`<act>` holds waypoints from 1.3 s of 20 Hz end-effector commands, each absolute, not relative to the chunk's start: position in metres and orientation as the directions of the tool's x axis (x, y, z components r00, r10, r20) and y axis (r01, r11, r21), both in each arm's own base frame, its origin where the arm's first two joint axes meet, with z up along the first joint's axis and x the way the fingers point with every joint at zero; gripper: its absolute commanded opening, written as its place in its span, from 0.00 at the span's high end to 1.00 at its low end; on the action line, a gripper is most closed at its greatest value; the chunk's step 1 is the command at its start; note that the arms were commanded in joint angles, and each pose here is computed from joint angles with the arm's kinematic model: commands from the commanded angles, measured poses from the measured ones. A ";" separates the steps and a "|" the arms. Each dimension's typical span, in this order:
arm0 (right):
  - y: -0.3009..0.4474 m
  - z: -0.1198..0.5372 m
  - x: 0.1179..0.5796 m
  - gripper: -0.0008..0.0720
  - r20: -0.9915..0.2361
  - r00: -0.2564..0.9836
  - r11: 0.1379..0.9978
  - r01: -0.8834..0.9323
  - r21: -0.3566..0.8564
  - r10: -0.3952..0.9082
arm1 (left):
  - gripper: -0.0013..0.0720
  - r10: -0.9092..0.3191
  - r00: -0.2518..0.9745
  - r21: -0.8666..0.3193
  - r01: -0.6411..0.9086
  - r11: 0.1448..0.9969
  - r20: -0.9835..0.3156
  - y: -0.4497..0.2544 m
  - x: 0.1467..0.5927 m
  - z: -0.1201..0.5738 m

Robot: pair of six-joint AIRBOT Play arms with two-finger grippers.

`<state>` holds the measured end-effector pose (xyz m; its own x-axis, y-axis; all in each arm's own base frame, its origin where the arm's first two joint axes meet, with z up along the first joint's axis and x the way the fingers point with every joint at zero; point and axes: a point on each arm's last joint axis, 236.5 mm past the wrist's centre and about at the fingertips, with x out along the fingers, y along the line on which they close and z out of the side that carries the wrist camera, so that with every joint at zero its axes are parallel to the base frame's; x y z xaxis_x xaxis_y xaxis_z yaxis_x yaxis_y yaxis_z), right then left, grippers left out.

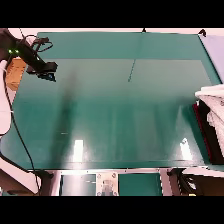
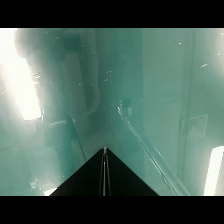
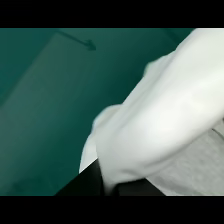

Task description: Fold the shirts.

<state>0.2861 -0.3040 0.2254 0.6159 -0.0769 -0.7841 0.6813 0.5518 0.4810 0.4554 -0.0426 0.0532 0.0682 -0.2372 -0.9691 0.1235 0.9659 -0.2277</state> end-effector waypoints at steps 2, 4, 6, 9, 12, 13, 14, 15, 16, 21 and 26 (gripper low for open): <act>-0.323 0.204 0.187 0.96 -0.940 0.257 0.353 0.921 0.167 -0.225 | 0.95 -0.248 0.065 -0.238 0.128 0.963 -0.967 -0.045 0.455 0.054; -0.323 0.198 0.170 0.96 -0.951 0.193 0.310 0.944 0.113 -0.240 | 0.95 -0.271 0.065 -0.261 0.134 0.956 -0.960 -0.051 0.454 0.056; -0.317 0.177 0.152 0.96 -0.973 0.110 0.275 0.960 0.050 -0.204 | 0.95 -0.300 0.064 -0.289 0.141 0.947 -0.952 -0.057 0.454 0.058; -0.298 0.124 0.127 0.96 -0.997 -0.023 0.243 0.969 -0.039 -0.068 | 0.95 -0.315 0.064 -0.304 0.144 0.942 -0.947 -0.061 0.454 0.059; -0.271 0.066 0.104 0.96 -0.984 -0.144 0.236 0.965 -0.117 0.100 | 0.95 -0.315 0.064 -0.304 0.144 0.942 -0.947 -0.061 0.454 0.059; -0.261 0.049 0.098 0.96 -0.974 -0.173 0.236 0.962 -0.136 0.147 | 0.95 -0.315 0.064 -0.304 0.144 0.942 -0.947 -0.061 0.454 0.059; -0.252 0.034 0.092 0.87 -0.962 -0.199 0.237 0.959 -0.152 0.187 | 0.95 -0.315 0.065 -0.304 0.144 0.942 -0.947 -0.061 0.454 0.059; -0.246 0.022 0.087 0.54 -0.951 -0.220 0.243 0.956 -0.166 0.215 | 0.95 -0.315 0.066 -0.304 0.144 0.942 -0.947 -0.061 0.455 0.059; -0.243 0.016 0.086 0.28 -0.945 -0.228 0.247 0.954 -0.169 0.234 | 0.95 -0.316 0.069 -0.303 0.144 0.942 -0.946 -0.061 0.455 0.059; -0.254 0.040 0.149 0.58 -0.986 -0.077 0.273 0.962 -0.034 0.149 | 0.95 -0.327 0.074 -0.313 0.154 0.937 -0.942 -0.064 0.457 0.060; -0.196 0.104 0.323 0.93 -0.928 0.364 0.629 0.705 0.327 0.074 | 0.96 -0.370 0.090 -0.347 0.202 0.916 -0.925 -0.087 0.444 0.083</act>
